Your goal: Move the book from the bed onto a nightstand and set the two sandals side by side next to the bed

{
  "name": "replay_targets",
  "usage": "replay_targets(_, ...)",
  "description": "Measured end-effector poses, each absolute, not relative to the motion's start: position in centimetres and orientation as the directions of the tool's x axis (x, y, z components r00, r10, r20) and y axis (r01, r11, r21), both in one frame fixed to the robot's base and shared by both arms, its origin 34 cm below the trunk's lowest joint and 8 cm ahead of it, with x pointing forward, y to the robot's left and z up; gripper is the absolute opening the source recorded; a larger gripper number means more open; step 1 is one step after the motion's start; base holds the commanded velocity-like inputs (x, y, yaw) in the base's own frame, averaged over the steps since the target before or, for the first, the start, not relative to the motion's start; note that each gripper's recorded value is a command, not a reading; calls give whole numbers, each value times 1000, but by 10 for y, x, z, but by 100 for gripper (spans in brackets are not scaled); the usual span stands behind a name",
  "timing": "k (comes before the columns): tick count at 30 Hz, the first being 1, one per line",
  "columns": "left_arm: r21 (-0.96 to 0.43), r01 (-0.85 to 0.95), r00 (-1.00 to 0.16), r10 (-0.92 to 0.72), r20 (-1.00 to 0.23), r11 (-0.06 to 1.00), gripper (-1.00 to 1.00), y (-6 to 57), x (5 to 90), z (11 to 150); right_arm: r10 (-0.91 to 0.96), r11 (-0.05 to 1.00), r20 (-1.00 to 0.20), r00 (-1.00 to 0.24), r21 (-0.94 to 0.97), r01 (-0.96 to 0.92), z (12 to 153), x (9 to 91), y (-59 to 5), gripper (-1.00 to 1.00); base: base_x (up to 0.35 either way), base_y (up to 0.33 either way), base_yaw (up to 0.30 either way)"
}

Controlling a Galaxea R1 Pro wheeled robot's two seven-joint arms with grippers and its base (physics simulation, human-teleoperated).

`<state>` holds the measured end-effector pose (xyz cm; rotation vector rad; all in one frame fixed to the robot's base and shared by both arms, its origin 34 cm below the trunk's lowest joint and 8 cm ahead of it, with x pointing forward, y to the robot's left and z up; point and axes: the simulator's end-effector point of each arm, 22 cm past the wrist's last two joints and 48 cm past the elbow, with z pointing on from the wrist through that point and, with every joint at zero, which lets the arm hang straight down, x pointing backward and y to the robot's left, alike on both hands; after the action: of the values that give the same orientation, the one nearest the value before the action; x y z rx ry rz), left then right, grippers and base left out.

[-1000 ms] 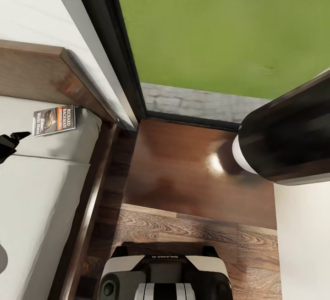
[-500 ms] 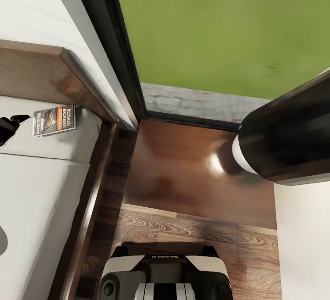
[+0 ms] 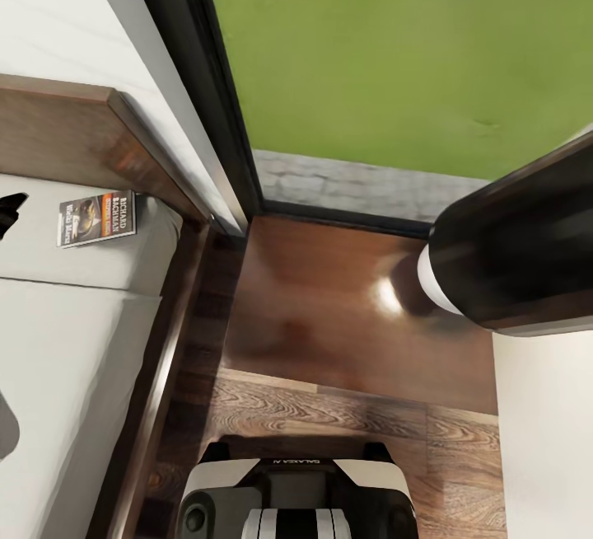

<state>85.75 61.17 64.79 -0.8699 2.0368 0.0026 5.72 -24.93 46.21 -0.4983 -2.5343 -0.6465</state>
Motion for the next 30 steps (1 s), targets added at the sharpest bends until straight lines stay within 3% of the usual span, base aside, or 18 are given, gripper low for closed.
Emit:
replay_targets(21,-333,-580,-360,-600,-715,744,100,598,857,634,224,823,524,-822,350,448,462,57,-249,100,66,53,0)
replay_targets(30,-331,-630,-407,-662,-630,702,100,592,832,582,224,823,525,-821,350,448,462,57,-249,100,0,11,0)
